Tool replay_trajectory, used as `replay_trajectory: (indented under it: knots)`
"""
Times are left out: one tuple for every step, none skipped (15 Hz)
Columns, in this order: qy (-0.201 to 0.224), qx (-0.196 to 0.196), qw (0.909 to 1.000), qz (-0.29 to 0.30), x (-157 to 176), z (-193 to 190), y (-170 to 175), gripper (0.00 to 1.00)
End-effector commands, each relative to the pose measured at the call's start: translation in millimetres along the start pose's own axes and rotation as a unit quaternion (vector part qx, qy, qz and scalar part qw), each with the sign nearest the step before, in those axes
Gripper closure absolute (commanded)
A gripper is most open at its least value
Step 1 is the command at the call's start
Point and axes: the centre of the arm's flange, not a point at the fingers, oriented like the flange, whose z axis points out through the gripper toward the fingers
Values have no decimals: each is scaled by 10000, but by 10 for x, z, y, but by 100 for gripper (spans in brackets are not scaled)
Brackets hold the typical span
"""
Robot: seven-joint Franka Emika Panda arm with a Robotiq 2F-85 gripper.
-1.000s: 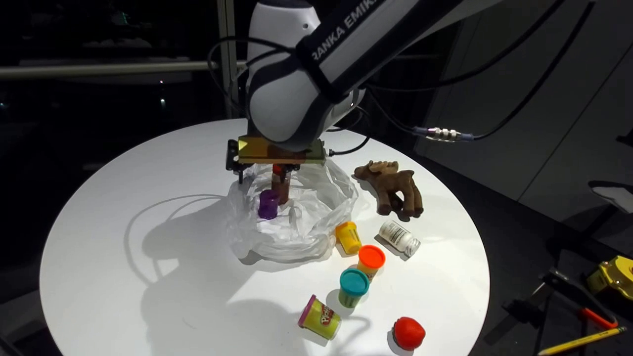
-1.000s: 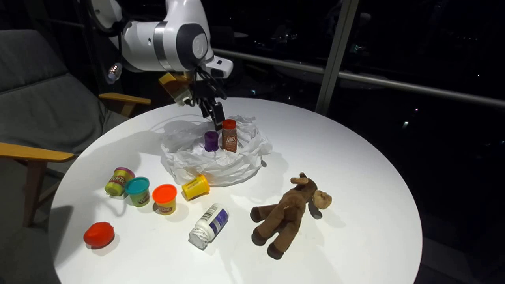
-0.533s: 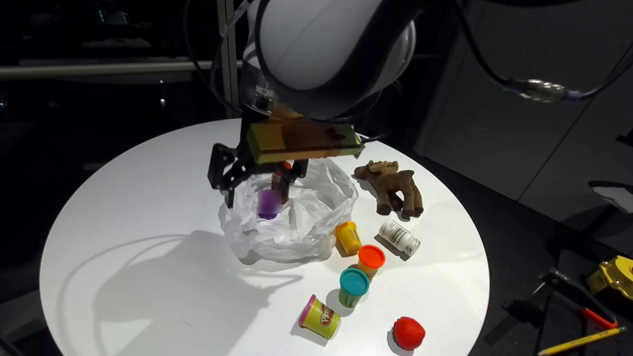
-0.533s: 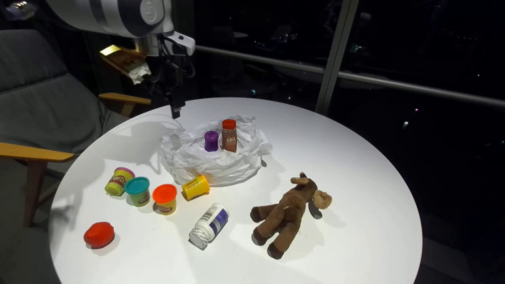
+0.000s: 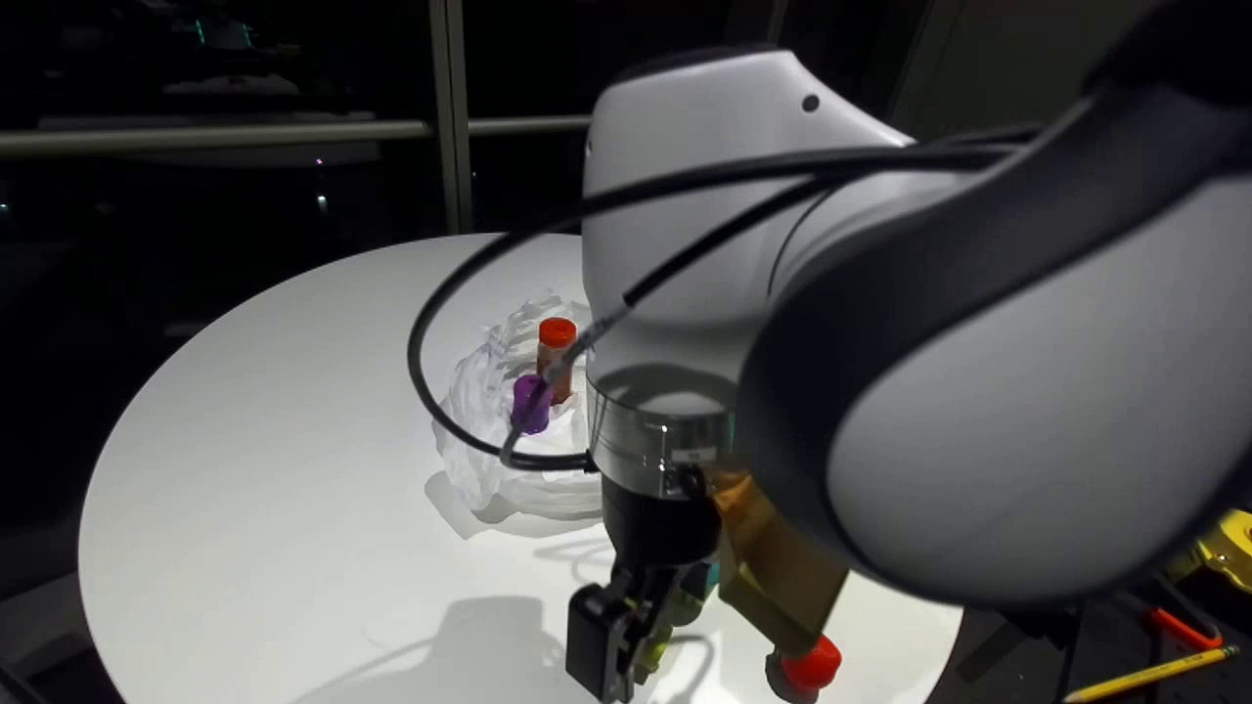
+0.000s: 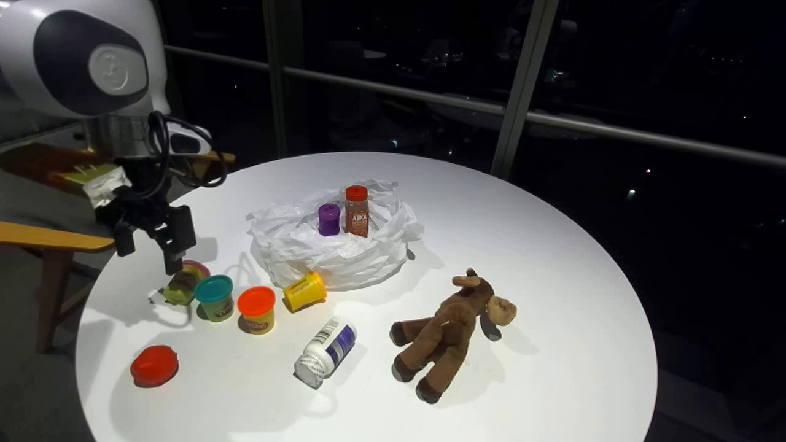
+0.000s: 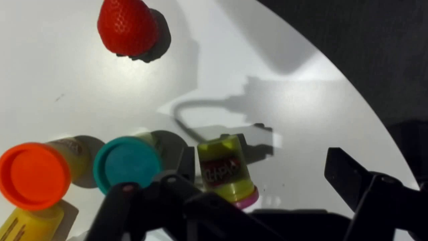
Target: Put the objects on the table into the plastic bag.
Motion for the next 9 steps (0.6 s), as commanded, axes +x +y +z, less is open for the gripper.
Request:
replay_trajectory:
  knots:
    - [388,-177,9979,-491,-208,76,-119,0]
    - [497,-216,9968,-591,-219,68,-153,0]
    - [617,-270,9953,-692,-220,63,-174,0]
    - [717,-345,9937,-788,-208,68,-183,0]
    - [792,-440,9919,-888,-193,81,-183,0]
    - [825,-509,9906,-968,-177,100,-174,0]
    - [865,-591,9891,-1037,-161,120,-164,0]
    - [888,-635,9881,-1079,-145,141,-153,0]
    - [929,-672,9870,-1124,-121,171,-146,0]
